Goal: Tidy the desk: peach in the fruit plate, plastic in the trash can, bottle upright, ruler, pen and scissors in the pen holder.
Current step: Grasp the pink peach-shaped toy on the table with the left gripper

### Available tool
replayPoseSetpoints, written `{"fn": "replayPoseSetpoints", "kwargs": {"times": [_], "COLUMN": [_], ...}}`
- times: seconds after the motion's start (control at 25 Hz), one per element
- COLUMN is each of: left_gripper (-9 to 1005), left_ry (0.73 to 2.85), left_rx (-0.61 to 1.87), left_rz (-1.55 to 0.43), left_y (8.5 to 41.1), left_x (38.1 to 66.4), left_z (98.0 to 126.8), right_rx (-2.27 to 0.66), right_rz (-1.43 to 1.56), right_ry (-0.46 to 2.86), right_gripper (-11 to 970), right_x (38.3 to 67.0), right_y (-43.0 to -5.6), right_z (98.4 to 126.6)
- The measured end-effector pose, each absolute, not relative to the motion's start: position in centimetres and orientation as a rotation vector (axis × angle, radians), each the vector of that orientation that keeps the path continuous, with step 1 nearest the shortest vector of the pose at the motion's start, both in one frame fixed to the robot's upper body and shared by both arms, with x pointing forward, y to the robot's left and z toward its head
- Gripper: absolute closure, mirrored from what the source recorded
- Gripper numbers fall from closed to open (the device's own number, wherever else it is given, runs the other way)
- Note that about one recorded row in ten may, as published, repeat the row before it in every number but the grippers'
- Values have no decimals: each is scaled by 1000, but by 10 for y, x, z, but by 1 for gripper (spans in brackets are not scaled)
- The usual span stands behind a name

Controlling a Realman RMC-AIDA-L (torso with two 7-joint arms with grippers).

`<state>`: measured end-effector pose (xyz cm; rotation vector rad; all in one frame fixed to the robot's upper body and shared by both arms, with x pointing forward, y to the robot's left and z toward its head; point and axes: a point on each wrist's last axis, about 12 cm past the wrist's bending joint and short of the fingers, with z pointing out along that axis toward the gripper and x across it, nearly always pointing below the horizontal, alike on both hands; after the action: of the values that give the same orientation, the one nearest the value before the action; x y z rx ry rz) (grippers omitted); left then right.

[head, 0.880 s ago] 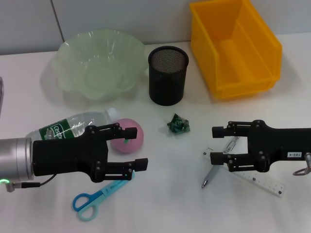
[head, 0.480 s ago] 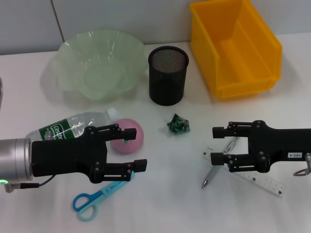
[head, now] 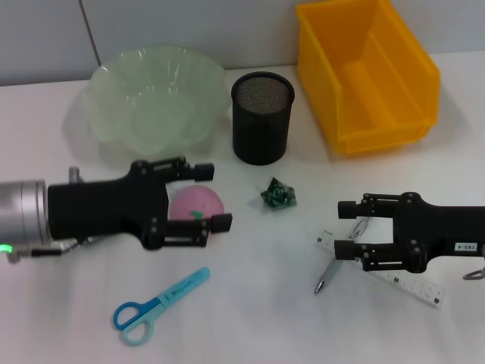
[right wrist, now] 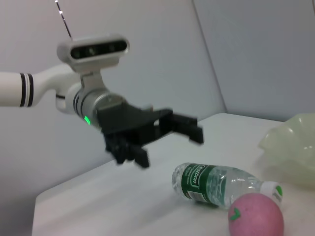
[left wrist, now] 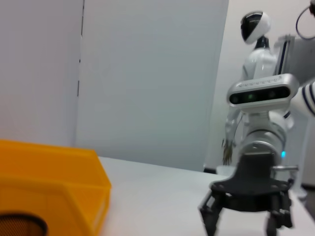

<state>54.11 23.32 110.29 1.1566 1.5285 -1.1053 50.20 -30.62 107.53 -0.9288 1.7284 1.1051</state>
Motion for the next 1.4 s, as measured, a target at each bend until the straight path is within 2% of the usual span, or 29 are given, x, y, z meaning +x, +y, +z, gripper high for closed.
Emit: {"fn": "replayPoseSetpoints", "kwargs": {"times": [0.2, 0.56, 0.8, 1.0, 1.4], "left_gripper": [187, 193, 197, 201, 208], "left_ry": [1528, 1694, 1741, 1774, 1814], "left_rx": [1353, 1611, 1754, 1849, 1871], "left_rz": [-915, -700, -491, -303, -232], "left_y": [212, 173, 149, 135, 137], "left_x": [573, 600, 603, 603, 603], "left_z": [1137, 1158, 1150, 1132, 1125], "right_rx": [-906, -878, -862, -857, -856], "right_rz": [1088, 1066, 1057, 1049, 1044], "right_ry": [1750, 1763, 1762, 1766, 1768], "right_gripper": [217, 218, 218, 218, 219], "right_x": [500, 500, 500, 500, 500], "right_y": [-310, -313, -315, -316, -317], "right_z": [1072, 1070, 1070, 1070, 1070]}}
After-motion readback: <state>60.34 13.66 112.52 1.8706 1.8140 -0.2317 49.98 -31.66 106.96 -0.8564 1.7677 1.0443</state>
